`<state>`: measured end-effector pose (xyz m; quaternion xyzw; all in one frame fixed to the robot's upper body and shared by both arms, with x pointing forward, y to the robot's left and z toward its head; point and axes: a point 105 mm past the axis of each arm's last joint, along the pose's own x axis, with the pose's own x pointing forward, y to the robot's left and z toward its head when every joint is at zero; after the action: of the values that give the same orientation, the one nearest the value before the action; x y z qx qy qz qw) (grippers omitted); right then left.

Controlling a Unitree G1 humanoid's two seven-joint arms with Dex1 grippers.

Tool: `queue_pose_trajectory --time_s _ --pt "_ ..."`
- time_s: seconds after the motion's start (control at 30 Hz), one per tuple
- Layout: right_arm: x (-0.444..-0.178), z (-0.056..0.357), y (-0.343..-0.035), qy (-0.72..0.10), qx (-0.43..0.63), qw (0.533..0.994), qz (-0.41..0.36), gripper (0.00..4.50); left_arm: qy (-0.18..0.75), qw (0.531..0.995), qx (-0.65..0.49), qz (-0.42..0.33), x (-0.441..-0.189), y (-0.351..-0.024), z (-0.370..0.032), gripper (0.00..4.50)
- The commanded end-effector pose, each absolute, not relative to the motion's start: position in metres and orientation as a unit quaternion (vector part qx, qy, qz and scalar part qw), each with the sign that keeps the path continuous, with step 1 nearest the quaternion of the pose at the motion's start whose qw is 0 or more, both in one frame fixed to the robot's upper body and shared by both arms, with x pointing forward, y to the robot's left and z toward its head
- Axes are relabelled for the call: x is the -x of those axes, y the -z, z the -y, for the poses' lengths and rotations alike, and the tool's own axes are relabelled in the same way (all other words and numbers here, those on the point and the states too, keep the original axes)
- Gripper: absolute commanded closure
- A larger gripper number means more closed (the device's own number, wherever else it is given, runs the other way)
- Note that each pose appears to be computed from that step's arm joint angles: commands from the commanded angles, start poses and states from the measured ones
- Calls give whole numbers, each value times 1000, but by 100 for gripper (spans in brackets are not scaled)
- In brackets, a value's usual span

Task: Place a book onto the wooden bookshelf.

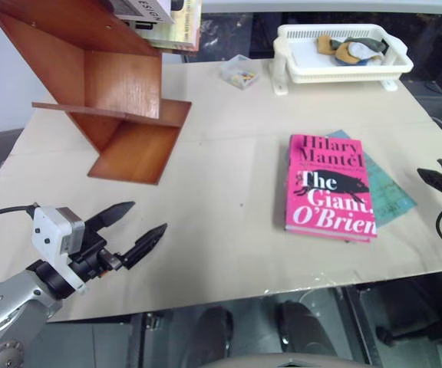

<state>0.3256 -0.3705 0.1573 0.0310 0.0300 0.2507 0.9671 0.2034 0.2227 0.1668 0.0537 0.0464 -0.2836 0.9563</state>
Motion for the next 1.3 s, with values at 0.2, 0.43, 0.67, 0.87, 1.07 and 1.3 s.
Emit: queue_pose_trajectory --time_s 0.2,0.43,0.67,0.87,1.07,1.3 --pt "-321 384 -178 -234 -1 972 -10 0 269 961 -66 -19 -200 -180 -229 5" --pt "-321 383 -175 -235 -3 972 -11 0 267 961 -68 -19 -203 -178 -230 5" --pt "-320 384 -177 -233 -1 972 -12 0 268 961 -67 -18 -207 -178 -229 5" --pt "-319 384 -178 -235 1 972 -11 0 270 961 -65 -17 -209 -178 -228 5" --pt "-317 384 -179 -239 1 971 -9 0 276 959 -65 -14 -213 -178 -227 5" --pt "-308 386 -180 -255 0 967 -12 0 302 951 -58 -17 -221 -175 -218 5"
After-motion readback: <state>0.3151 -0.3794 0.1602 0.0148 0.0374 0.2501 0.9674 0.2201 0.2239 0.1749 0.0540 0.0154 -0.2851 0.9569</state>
